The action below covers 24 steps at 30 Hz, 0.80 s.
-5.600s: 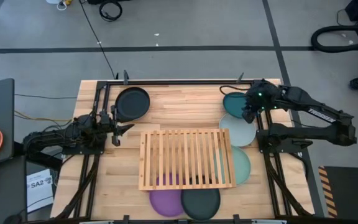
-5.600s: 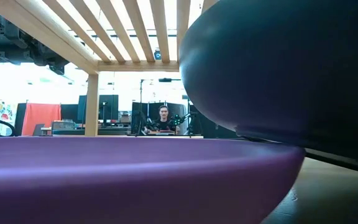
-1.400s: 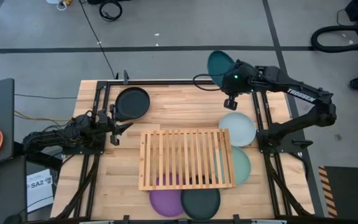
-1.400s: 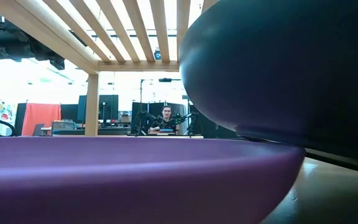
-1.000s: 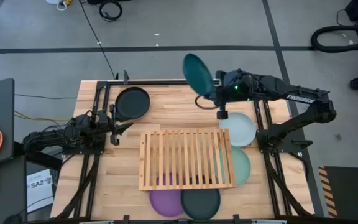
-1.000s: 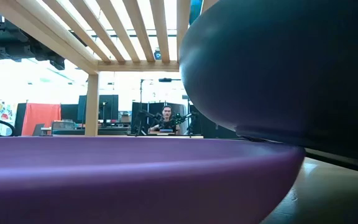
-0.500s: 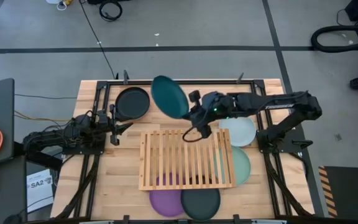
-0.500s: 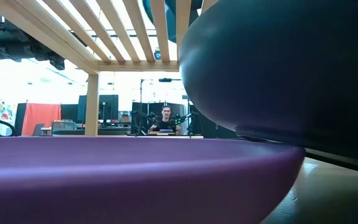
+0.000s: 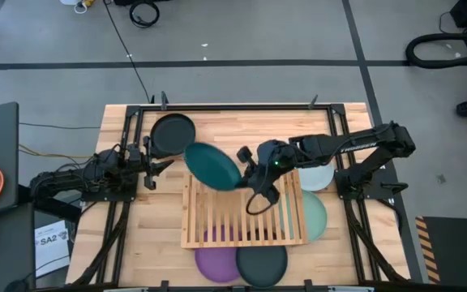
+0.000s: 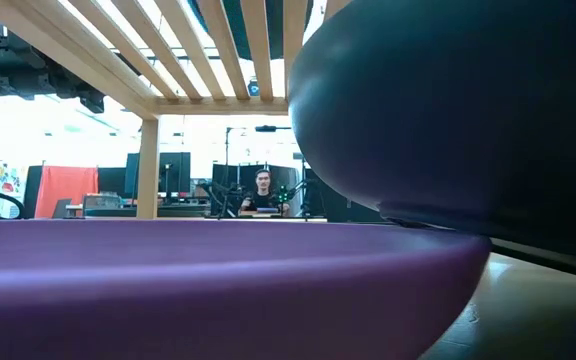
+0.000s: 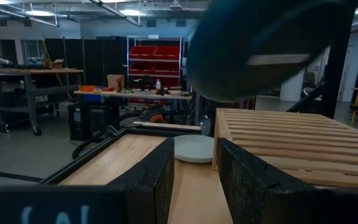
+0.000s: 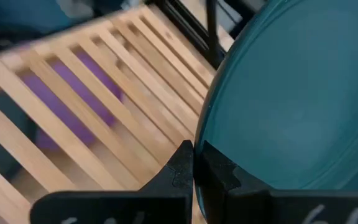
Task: Place and stack plates onto a shelf
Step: Put the dark green plate on the shelf
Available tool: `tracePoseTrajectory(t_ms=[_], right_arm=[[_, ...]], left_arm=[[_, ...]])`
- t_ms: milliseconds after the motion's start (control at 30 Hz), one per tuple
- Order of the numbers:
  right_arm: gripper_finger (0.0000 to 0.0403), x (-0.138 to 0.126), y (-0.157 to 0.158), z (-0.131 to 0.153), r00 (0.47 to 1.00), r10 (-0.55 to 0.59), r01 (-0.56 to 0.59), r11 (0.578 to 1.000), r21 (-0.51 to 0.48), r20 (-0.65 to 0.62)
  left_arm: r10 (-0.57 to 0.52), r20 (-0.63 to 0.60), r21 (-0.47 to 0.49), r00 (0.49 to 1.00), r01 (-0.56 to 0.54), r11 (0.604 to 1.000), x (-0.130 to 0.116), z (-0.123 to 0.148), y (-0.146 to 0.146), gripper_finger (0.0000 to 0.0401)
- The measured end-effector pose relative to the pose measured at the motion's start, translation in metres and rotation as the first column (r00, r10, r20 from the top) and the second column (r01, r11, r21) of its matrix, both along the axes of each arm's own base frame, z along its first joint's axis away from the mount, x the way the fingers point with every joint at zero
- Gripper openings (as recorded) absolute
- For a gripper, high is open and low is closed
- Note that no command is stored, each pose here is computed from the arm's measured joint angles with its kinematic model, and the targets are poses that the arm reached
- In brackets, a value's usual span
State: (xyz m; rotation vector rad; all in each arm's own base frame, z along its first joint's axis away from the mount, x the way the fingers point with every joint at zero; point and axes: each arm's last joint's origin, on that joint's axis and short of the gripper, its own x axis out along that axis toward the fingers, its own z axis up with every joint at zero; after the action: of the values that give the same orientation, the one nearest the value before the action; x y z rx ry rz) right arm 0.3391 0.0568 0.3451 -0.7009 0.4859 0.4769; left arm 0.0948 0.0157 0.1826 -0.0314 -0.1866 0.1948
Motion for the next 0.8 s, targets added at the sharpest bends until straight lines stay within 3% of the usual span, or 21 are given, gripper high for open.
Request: tracePoseTrajectory(t_ms=[800], right_arm=[[0.0018,0.014,0.032,-0.033,0.988,0.102,-0.101,0.995,0.013,-0.112]], left_arm=[[0.0,-0.036,-0.005,0.999,0.0,1.0,0.001,-0.003,0.0,0.0125]])
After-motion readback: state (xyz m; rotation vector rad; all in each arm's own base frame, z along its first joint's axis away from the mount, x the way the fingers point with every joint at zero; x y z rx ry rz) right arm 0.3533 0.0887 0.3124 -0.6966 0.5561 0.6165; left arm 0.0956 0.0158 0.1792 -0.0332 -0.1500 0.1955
